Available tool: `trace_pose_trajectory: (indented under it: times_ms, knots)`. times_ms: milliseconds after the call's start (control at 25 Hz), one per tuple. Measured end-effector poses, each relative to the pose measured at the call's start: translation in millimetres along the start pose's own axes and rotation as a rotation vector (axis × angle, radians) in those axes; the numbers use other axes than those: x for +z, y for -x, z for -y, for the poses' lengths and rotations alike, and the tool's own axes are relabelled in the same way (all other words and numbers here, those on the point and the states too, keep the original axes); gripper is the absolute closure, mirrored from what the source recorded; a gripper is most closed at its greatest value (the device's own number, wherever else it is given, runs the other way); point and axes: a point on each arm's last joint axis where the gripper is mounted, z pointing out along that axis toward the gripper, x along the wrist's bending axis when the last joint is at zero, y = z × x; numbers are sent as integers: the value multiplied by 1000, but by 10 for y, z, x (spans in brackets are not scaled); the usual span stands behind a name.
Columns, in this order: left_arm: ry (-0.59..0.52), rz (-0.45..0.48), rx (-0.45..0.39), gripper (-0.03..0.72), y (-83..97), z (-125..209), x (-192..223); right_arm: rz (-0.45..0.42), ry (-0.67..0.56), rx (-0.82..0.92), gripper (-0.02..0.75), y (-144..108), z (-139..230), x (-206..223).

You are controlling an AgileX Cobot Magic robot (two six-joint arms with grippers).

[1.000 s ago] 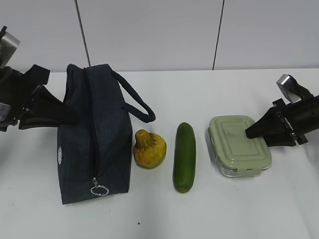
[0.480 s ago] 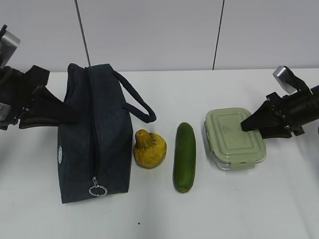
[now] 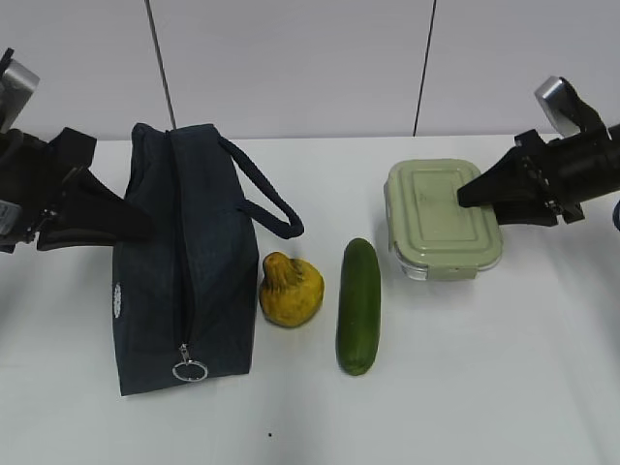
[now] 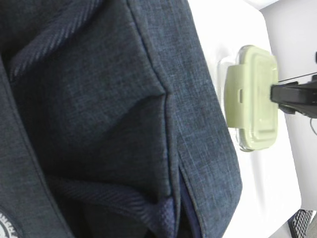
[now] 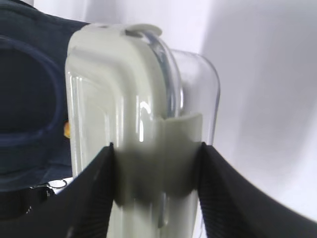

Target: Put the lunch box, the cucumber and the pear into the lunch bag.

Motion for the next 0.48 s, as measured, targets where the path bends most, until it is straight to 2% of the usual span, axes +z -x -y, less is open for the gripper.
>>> trace_pose_trajectory:
  times_ms: [240, 480]
  knots:
    - [1, -1, 1, 701, -1, -1, 0, -56, 35, -53, 361, -444, -56, 17]
    - [3, -3, 1, 701, -2, -3, 0, -149, 85, -79, 361, -868, -135, 79]
